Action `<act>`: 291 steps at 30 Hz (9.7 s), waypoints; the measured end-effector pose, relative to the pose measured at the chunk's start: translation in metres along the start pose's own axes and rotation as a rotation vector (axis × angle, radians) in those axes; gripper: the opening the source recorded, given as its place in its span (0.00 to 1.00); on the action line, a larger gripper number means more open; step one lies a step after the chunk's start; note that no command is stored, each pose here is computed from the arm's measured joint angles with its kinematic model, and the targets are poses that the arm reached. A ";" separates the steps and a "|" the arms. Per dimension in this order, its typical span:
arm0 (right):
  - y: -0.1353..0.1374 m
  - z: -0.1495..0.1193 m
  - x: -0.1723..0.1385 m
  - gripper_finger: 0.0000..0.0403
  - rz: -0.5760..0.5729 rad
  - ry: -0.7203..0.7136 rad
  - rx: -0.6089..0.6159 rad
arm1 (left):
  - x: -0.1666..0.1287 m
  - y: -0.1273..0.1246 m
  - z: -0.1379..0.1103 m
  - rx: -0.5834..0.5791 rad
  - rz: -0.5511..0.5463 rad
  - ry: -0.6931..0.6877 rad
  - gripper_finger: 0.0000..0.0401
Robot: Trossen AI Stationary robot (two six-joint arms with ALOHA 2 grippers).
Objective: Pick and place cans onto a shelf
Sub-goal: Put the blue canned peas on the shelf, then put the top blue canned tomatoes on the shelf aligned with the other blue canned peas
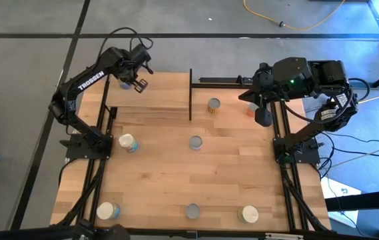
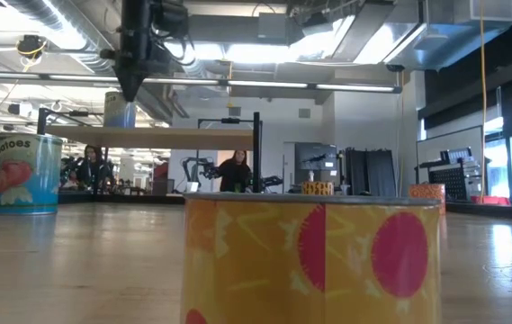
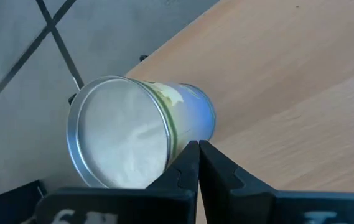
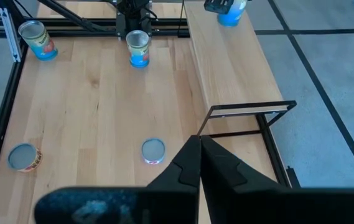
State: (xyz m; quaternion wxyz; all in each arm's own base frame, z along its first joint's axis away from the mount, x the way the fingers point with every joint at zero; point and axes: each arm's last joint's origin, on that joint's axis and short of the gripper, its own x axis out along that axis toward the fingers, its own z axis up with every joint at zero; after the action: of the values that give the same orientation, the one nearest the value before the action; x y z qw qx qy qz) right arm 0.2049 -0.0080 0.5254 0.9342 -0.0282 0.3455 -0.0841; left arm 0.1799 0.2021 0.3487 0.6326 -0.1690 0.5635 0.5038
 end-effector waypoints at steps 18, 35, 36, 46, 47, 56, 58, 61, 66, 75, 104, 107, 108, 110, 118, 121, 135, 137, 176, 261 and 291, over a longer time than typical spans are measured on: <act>0.000 0.001 0.000 0.03 0.000 -0.006 -0.003 | 0.007 0.018 0.003 0.012 0.060 0.009 0.00; 0.000 0.001 0.000 0.03 0.000 -0.006 -0.003 | -0.014 0.007 0.005 0.046 -0.121 -0.075 0.00; 0.000 0.001 0.000 0.03 0.000 -0.005 -0.003 | -0.022 0.004 0.005 0.063 -0.145 -0.083 0.00; 0.000 0.000 0.000 0.03 0.000 -0.004 -0.003 | -0.093 -0.023 -0.025 0.326 -0.404 -0.117 0.00; 0.000 0.000 0.000 0.03 0.000 -0.004 -0.003 | -0.100 -0.024 -0.032 0.360 -0.461 -0.130 0.00; 0.001 -0.002 0.000 0.03 0.041 0.018 -0.007 | -0.138 -0.026 -0.082 0.521 -0.702 -0.221 0.00; 0.002 -0.002 0.000 0.03 0.066 0.017 -0.020 | -0.142 -0.025 -0.093 0.555 -0.749 -0.227 0.00; 0.003 -0.002 0.000 0.03 0.102 0.015 -0.035 | -0.145 -0.024 -0.110 0.585 -0.801 -0.219 0.00; 0.003 -0.002 0.000 0.03 0.114 0.014 -0.032 | -0.145 -0.023 -0.125 0.492 -0.818 -0.160 0.03; 0.003 -0.001 0.000 0.03 0.115 0.010 -0.028 | -0.121 -0.032 -0.139 0.401 -0.785 -0.013 0.17; 0.003 -0.001 0.000 0.03 0.114 0.013 -0.002 | -0.019 -0.110 -0.182 -0.030 -0.537 0.271 0.19; 0.003 -0.001 0.000 0.03 0.114 0.013 -0.002 | -0.016 -0.114 -0.185 -0.019 -0.539 0.245 0.19; 0.003 -0.001 0.000 0.03 0.114 0.012 -0.003 | -0.015 -0.115 -0.186 -0.015 -0.536 0.242 0.19; 0.003 -0.001 0.000 0.03 0.115 0.012 -0.003 | -0.014 -0.115 -0.187 -0.021 -0.525 0.240 0.19; 0.003 -0.001 0.000 0.03 0.114 0.012 -0.005 | -0.003 -0.119 -0.196 0.005 -0.474 0.242 0.19; 0.003 -0.001 0.000 0.03 0.114 0.012 -0.005 | 0.001 -0.120 -0.200 0.020 -0.451 0.236 0.19; 0.003 0.000 0.000 0.03 0.114 0.003 -0.003 | 0.001 -0.125 -0.198 0.007 -0.466 0.161 0.19; 0.003 0.000 0.000 0.03 0.114 0.003 0.000 | 0.000 -0.125 -0.199 0.011 -0.459 0.146 0.19; 0.003 0.000 0.000 0.03 0.114 0.004 -0.001 | 0.012 -0.141 -0.201 -0.032 -0.344 0.240 0.01; 0.003 0.001 0.000 0.03 0.114 -0.013 -0.004 | -0.095 0.018 -0.071 -0.143 -0.361 -0.091 0.00; 0.003 0.001 0.000 0.03 0.114 -0.013 -0.006 | -0.057 0.030 -0.069 -0.172 -0.259 0.028 0.00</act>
State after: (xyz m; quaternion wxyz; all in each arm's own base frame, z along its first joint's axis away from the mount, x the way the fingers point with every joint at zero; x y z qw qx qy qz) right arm 0.2061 -0.0047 0.5260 0.9396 -0.0120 0.3408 -0.0294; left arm 0.1260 0.1357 0.3888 0.6675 -0.3010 0.5004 0.4620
